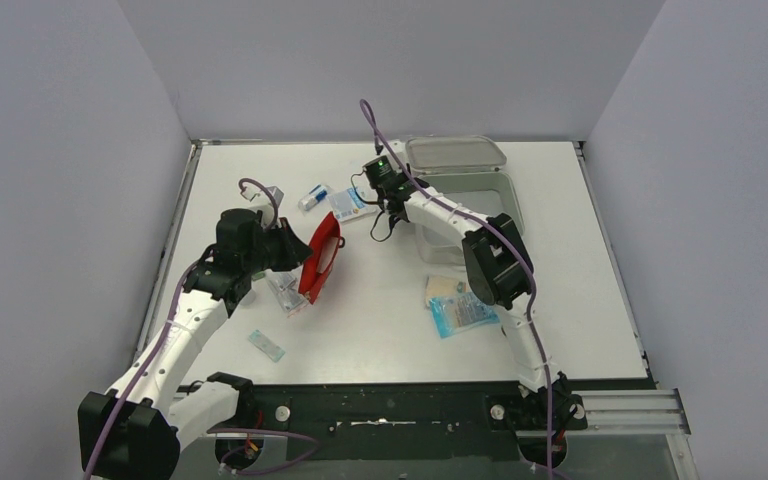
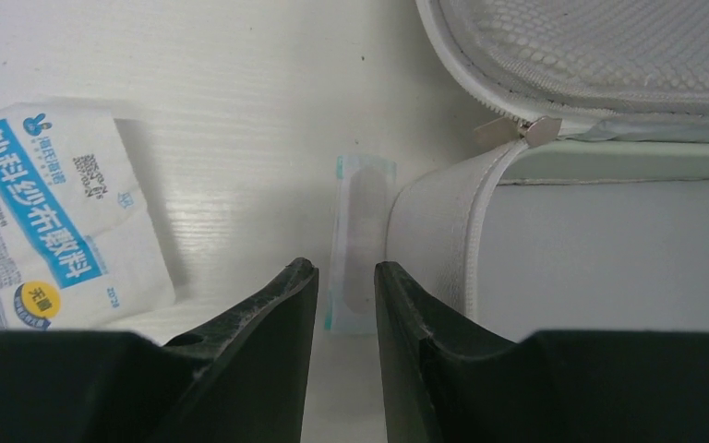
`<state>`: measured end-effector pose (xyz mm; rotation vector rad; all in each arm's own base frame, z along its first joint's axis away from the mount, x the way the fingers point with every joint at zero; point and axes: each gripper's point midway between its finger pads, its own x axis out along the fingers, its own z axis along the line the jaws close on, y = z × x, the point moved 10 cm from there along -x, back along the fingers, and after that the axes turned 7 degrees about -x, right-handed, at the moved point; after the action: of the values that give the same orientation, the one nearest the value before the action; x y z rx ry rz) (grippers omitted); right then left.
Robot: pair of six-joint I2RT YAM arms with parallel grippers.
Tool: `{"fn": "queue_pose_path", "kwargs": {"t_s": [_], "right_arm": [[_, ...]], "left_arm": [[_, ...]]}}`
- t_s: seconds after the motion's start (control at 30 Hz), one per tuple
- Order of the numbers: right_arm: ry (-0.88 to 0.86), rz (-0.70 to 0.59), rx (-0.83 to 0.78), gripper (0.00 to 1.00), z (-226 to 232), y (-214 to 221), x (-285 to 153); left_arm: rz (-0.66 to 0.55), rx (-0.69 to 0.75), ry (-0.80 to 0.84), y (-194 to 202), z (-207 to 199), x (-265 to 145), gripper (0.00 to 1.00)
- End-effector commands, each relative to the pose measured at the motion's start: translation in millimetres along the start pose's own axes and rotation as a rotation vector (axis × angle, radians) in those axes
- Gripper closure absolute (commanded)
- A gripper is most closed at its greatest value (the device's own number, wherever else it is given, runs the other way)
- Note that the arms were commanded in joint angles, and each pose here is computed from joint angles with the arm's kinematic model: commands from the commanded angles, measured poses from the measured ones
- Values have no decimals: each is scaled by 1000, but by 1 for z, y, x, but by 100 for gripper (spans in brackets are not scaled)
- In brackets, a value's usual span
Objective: Organize the medicine kit
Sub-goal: Pick up the medical item at the center of the board.
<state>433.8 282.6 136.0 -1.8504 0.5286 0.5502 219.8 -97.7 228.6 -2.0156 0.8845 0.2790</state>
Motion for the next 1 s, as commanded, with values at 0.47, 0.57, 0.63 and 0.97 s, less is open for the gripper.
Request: {"fn": "queue_pose_path", "kwargs": {"t_s": [0.47, 0.57, 0.63, 0.97], "right_arm": [[69, -27, 18, 69, 1, -1, 36], [75, -2, 26, 69, 3, 7, 41], [78, 12, 29, 69, 4, 12, 44], [-19, 63, 4, 84, 16, 29, 40]], "left_arm": [[-16, 22, 63, -10, -8, -3, 100], [-16, 21, 61, -9, -7, -3, 100], [-18, 20, 58, -10, -7, -3, 100], [-14, 19, 55, -10, -6, -3, 100]]}}
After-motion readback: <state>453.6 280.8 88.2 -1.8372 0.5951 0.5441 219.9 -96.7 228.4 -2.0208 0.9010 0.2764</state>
